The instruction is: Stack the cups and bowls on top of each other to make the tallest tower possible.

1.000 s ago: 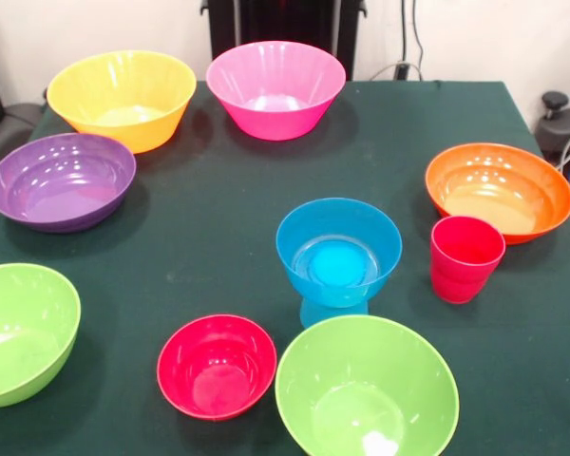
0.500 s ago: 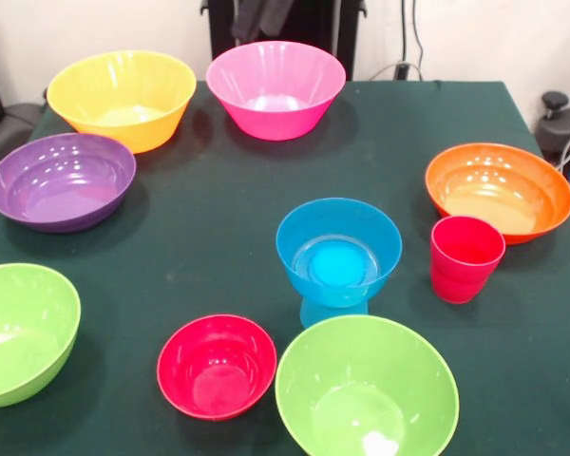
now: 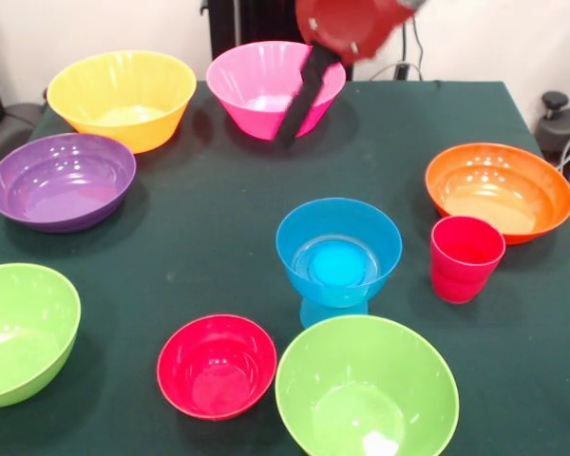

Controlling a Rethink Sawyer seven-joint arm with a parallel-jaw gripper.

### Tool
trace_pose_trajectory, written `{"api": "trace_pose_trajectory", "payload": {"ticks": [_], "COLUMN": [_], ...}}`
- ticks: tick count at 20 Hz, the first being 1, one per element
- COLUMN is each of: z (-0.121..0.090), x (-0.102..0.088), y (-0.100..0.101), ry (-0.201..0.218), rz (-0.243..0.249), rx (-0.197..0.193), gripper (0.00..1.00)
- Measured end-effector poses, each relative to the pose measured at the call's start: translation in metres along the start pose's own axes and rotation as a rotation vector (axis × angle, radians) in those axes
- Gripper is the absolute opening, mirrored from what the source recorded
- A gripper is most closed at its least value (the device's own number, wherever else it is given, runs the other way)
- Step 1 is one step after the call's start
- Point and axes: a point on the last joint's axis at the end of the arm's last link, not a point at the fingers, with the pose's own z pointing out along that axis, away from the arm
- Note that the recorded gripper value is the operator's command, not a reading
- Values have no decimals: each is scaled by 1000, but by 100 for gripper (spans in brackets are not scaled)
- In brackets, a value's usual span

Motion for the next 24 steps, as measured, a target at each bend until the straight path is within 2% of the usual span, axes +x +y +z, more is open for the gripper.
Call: {"api": "trace_pose_trajectory", "payload": {"ticks": [8,11,14,18,24], "z": [21,22,19,2,-53], "x": [32,48,53,64,74], "y": [8,4,0,-11,-19], "ry": [-6,1,3,13,43], "rz": [-67,-86,-93,-99,-101], "rx": [40,62,72,94,96], "gripper": [100,100,100,100,100]}}
